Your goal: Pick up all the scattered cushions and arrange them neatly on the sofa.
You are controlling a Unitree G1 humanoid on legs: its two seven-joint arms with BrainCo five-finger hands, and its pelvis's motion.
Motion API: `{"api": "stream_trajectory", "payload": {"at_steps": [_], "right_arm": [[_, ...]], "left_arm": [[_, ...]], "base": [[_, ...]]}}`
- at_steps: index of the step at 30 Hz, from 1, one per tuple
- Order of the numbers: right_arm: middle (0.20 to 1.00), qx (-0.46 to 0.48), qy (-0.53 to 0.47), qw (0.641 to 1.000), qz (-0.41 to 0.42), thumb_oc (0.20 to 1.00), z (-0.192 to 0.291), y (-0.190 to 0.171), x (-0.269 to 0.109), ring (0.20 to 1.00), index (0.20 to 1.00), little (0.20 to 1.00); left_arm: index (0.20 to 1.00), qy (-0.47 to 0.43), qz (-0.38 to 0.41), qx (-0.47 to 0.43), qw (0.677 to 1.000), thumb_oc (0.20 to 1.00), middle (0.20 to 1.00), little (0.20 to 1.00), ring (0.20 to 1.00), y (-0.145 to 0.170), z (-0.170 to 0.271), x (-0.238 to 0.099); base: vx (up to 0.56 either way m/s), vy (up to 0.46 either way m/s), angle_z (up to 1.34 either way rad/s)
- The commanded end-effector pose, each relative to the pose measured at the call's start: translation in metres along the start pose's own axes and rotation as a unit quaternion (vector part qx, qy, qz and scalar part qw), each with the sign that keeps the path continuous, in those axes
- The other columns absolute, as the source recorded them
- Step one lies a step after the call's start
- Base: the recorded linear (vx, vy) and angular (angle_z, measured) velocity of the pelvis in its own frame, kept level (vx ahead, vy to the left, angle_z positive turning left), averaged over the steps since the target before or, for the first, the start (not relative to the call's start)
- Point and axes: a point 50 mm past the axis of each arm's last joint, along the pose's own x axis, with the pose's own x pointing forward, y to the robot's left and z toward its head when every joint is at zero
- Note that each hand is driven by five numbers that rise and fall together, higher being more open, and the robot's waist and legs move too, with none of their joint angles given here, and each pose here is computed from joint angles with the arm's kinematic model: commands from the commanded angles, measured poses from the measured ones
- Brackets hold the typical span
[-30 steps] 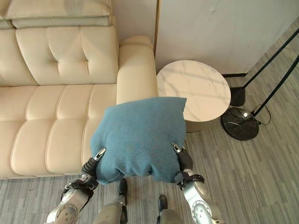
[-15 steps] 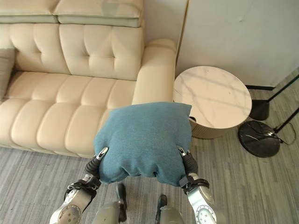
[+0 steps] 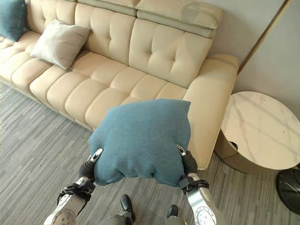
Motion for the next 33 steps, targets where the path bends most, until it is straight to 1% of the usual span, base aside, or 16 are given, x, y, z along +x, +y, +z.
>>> {"api": "stream_trajectory", "payload": {"at_steps": [1, 5, 8, 12, 16, 17, 22, 25, 33], "right_arm": [[0.2, 0.006, -0.053, 0.983, 0.174, 0.2, 0.012, 0.067, 0.015, 0.2, 0.2, 0.2], [0.2, 0.012, -0.079, 0.984, 0.161, 0.2, 0.017, 0.068, 0.015, 0.2, 0.2, 0.2], [0.2, 0.02, -0.081, 0.983, 0.162, 0.2, 0.019, 0.069, 0.017, 0.2, 0.2, 0.2], [0.2, 0.018, -0.096, 0.977, 0.188, 0.2, 0.027, 0.076, 0.021, 0.2, 0.2, 0.2], [0.2, 0.019, -0.094, 0.978, 0.184, 0.2, 0.025, 0.075, 0.021, 0.2, 0.2, 0.2], [0.2, 0.014, -0.095, 0.979, 0.181, 0.2, 0.026, 0.072, 0.018, 0.2, 0.2, 0.2], [0.2, 0.008, -0.096, 0.981, 0.17, 0.2, 0.03, 0.061, 0.011, 0.2, 0.2, 0.2], [0.2, -0.006, -0.08, 0.983, 0.164, 0.2, 0.029, 0.055, 0.011, 0.2, 0.2, 0.2], [0.2, -0.014, -0.067, 0.987, 0.148, 0.2, 0.023, 0.052, 0.011, 0.2, 0.2, 0.2]], "left_arm": [[0.2, -0.079, -0.191, -0.005, 0.978, 0.2, 0.2, 0.2, 0.2, -0.074, 0.027, 0.012], [0.2, -0.09, -0.198, 0.019, 0.976, 0.2, 0.2, 0.2, 0.2, -0.081, 0.03, 0.017], [0.2, -0.101, -0.203, 0.017, 0.974, 0.2, 0.2, 0.2, 0.2, -0.085, 0.033, 0.018], [0.2, -0.106, -0.217, 0.019, 0.97, 0.2, 0.2, 0.2, 0.2, -0.093, 0.035, 0.024], [0.2, -0.119, -0.211, 0.039, 0.969, 0.2, 0.2, 0.2, 0.2, -0.095, 0.041, 0.027], [0.2, -0.121, -0.221, 0.042, 0.967, 0.2, 0.2, 0.2, 0.2, -0.098, 0.041, 0.026], [0.2, -0.109, -0.216, 0.013, 0.97, 0.2, 0.2, 0.2, 0.2, -0.094, 0.03, 0.02], [0.2, -0.104, -0.195, 0.008, 0.975, 0.2, 0.2, 0.2, 0.2, -0.085, 0.025, 0.018], [0.2, -0.11, -0.171, 0.012, 0.979, 0.2, 0.2, 0.2, 0.2, -0.077, 0.028, 0.013]], "base": [[0.09, 0.292, 0.26], [0.14, 0.274, 0.47], [0.09, 0.125, 1.0], [0.19, 0.025, 0.54], [0.37, -0.024, 0.37], [0.37, -0.044, 0.11], [0.41, -0.064, 0.2], [0.35, -0.097, -0.25], [0.23, 0.099, -0.97]]}}
